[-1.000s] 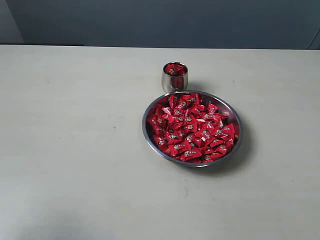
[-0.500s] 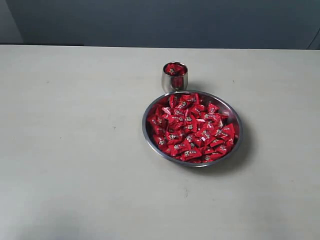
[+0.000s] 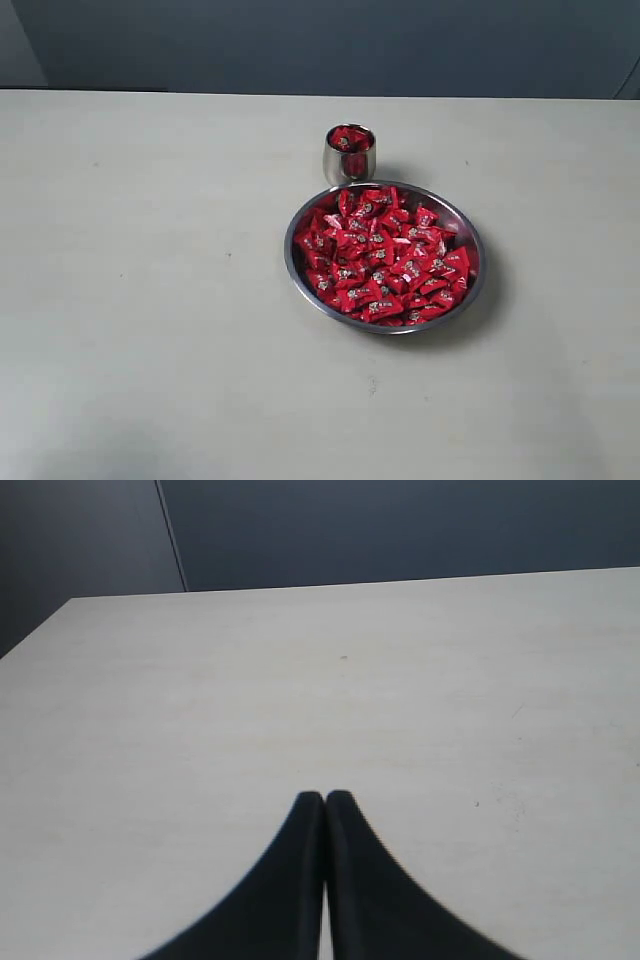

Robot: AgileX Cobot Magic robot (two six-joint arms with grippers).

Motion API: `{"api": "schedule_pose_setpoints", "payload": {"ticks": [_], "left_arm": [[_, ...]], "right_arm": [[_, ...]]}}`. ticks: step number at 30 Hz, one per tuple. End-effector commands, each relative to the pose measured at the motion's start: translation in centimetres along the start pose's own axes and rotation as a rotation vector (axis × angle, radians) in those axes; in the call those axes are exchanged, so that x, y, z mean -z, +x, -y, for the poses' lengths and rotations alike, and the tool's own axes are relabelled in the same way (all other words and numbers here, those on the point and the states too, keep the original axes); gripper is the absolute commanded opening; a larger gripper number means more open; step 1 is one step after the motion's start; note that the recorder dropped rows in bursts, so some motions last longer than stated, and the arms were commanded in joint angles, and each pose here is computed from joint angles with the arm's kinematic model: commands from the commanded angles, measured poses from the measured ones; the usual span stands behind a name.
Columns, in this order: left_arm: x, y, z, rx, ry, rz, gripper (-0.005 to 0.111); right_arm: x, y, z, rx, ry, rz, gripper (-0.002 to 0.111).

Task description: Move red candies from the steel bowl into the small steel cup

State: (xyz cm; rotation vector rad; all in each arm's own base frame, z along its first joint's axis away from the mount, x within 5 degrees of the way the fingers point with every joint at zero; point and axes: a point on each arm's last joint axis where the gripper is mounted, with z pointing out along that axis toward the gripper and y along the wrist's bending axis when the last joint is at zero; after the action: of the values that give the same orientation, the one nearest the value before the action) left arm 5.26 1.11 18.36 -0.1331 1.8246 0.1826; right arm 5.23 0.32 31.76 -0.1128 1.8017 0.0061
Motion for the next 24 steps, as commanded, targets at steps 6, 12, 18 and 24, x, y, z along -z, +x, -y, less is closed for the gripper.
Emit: {"api": "schedule_pose_setpoints", "payload": {"ticks": [6, 12, 18, 24], "left_arm": [[0.0, 0.1, 0.0, -0.002, 0.005, 0.008, 0.000], [0.0, 0.1, 0.0, -0.002, 0.005, 0.008, 0.000], [0.0, 0.1, 0.0, -0.002, 0.005, 0.008, 0.000], [0.0, 0.1, 0.0, -0.002, 0.005, 0.008, 0.000]], "right_arm": [[-0.8, 2.7, -0.1, 0.011, 0.005, -0.032, 0.000], [-1.8, 4.5, -0.5, -0.054, -0.022, 0.024, 0.000], [-2.6, 7.9, -0.7, -0.102, -0.026, 0.120, 0.000], [-2.9, 10.2, -0.6, 0.000, 0.005, 0.105, 0.000]]}}
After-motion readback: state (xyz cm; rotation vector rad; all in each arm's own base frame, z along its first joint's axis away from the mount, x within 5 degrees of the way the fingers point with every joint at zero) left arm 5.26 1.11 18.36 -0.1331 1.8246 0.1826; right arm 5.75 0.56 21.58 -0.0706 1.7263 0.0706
